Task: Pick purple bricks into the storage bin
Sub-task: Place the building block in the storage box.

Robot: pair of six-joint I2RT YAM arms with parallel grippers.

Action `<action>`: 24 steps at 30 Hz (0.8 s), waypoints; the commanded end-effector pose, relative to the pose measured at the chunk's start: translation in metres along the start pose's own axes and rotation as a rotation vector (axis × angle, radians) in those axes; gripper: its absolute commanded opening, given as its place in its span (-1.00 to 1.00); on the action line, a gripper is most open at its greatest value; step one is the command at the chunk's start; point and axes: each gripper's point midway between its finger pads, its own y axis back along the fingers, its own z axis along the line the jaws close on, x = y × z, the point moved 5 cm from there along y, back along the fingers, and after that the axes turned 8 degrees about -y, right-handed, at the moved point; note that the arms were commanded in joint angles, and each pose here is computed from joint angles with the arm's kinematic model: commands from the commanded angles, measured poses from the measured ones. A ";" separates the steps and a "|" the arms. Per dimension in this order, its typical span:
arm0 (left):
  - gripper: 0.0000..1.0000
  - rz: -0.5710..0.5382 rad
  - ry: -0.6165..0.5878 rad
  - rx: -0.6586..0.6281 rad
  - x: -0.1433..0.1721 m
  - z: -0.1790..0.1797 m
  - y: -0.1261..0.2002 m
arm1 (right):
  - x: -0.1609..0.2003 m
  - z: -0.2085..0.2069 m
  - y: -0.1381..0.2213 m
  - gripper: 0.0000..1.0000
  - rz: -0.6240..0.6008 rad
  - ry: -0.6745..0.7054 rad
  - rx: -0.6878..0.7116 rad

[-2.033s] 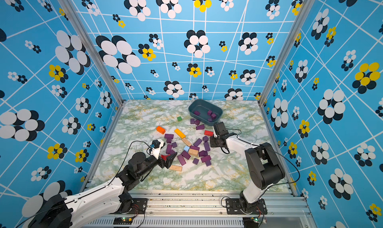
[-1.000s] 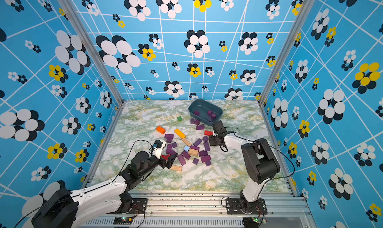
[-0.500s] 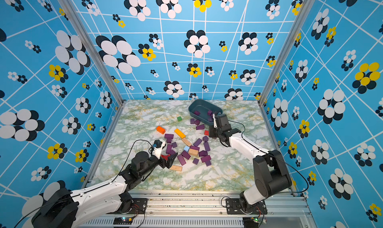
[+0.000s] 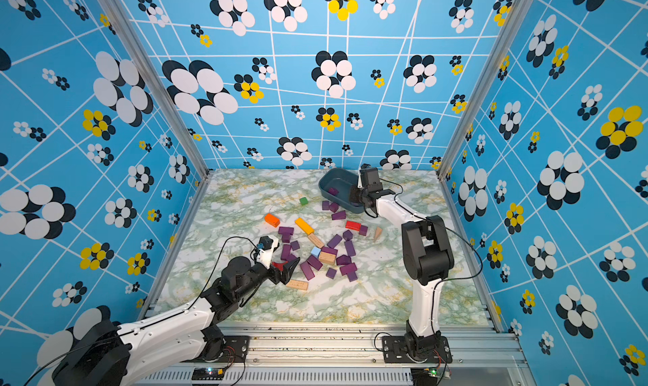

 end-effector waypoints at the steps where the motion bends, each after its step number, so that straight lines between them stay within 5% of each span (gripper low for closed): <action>1: 0.99 -0.016 0.001 0.007 -0.006 -0.001 0.001 | -0.008 0.002 -0.007 -0.61 0.017 -0.024 0.000; 4: 0.99 -0.014 0.000 0.016 -0.006 -0.003 0.000 | -0.014 0.005 -0.011 -0.52 0.012 -0.023 -0.009; 10: 0.99 -0.010 0.001 0.012 -0.005 -0.002 -0.001 | -0.017 0.002 -0.004 0.04 -0.014 0.007 0.017; 24: 0.99 -0.015 0.014 0.008 -0.007 -0.001 0.001 | -0.006 -0.001 0.068 0.19 -0.110 0.018 0.043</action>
